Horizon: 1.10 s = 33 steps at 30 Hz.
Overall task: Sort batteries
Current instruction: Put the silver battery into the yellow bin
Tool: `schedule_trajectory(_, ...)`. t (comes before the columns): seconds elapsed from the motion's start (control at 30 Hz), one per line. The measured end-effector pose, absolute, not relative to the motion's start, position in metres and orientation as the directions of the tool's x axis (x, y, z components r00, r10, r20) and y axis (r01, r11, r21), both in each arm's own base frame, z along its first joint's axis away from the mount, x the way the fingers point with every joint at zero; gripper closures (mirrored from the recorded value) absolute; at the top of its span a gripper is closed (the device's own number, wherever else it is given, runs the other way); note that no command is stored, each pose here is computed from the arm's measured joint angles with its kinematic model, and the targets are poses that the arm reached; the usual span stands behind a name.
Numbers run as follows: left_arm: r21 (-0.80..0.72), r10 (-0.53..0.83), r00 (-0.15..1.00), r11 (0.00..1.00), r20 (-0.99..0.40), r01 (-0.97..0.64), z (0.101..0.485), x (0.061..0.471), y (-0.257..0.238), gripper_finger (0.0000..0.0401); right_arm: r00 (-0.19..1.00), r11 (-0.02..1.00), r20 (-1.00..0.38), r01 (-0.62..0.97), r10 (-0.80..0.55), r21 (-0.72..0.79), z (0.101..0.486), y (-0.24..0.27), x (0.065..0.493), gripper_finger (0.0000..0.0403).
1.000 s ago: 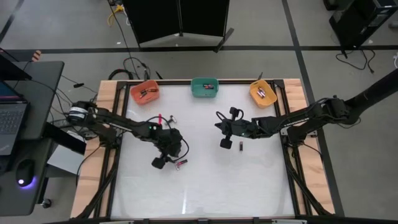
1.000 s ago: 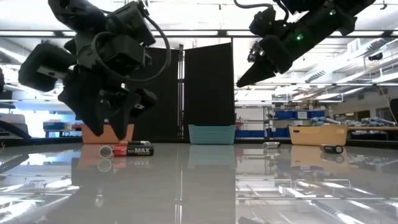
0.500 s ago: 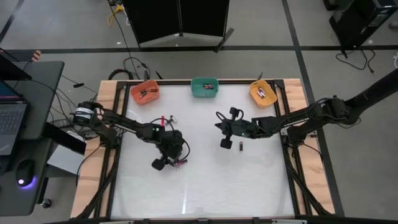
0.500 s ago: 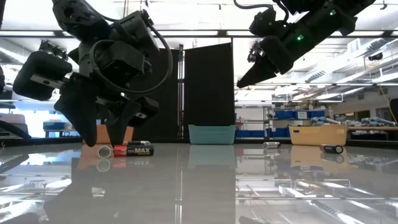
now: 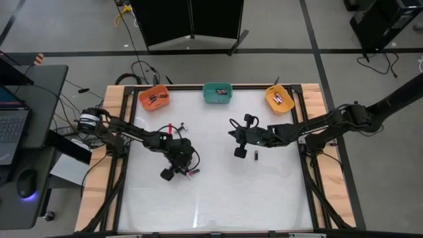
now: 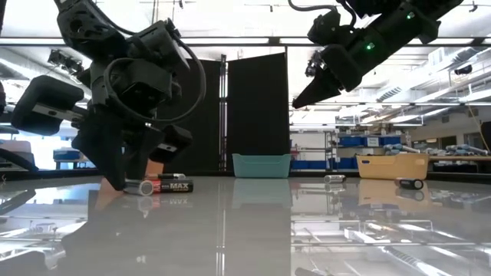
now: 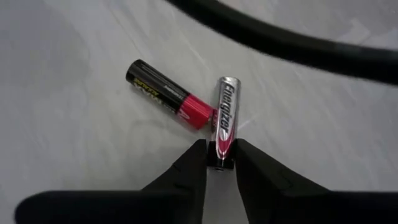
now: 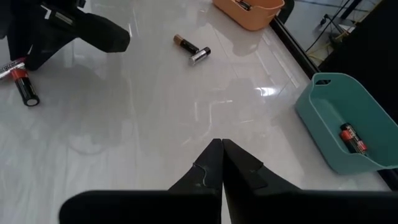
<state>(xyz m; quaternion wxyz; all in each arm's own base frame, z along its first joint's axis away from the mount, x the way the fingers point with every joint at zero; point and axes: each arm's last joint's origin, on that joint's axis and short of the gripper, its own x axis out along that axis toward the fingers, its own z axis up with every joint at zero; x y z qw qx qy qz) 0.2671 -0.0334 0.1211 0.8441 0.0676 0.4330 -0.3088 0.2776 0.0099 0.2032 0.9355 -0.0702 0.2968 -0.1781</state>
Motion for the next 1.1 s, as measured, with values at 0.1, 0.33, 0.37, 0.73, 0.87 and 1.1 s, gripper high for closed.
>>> schedule_trajectory(0.1,-0.167,-0.469,0.42,0.797,-0.777,0.58,0.121,0.266,-0.035,0.033,0.76,0.927,-0.53,0.292,-0.375,-0.237,0.203,0.01,0.278,0.0389)
schedule_trajectory(0.33,-0.268,-0.528,0.34,0.769,-0.778,0.581,0.121,0.26,-0.042,0.0354,0.759,0.927,-0.533,0.291,-0.375,-0.238,0.203,0.01,0.277,0.0389)
schedule_trajectory(0.37,-0.28,-0.529,0.332,0.771,-0.781,0.571,0.122,0.259,-0.043,0.0354,0.759,0.927,-0.533,0.291,-0.375,-0.238,0.203,0.01,0.277,0.0389)
schedule_trajectory(0.73,-0.258,-0.471,0.438,0.848,-0.765,0.462,0.153,0.25,-0.028,0.0355,0.713,0.925,-0.59,0.274,-0.379,-0.263,0.197,0.01,0.273,0.0389)
schedule_trajectory(0.87,-0.201,-0.452,0.592,0.875,-0.667,0.441,0.167,0.249,-0.014,0.0355,0.707,0.925,-0.597,0.281,-0.379,-0.255,0.196,0.009,0.272,0.0389)
schedule_trajectory(1.1,-0.157,-0.398,0.874,0.917,-0.279,0.367,0.176,0.246,0.015,0.0355,0.751,0.932,-0.552,0.293,-0.363,-0.214,0.196,0.01,0.274,0.039)
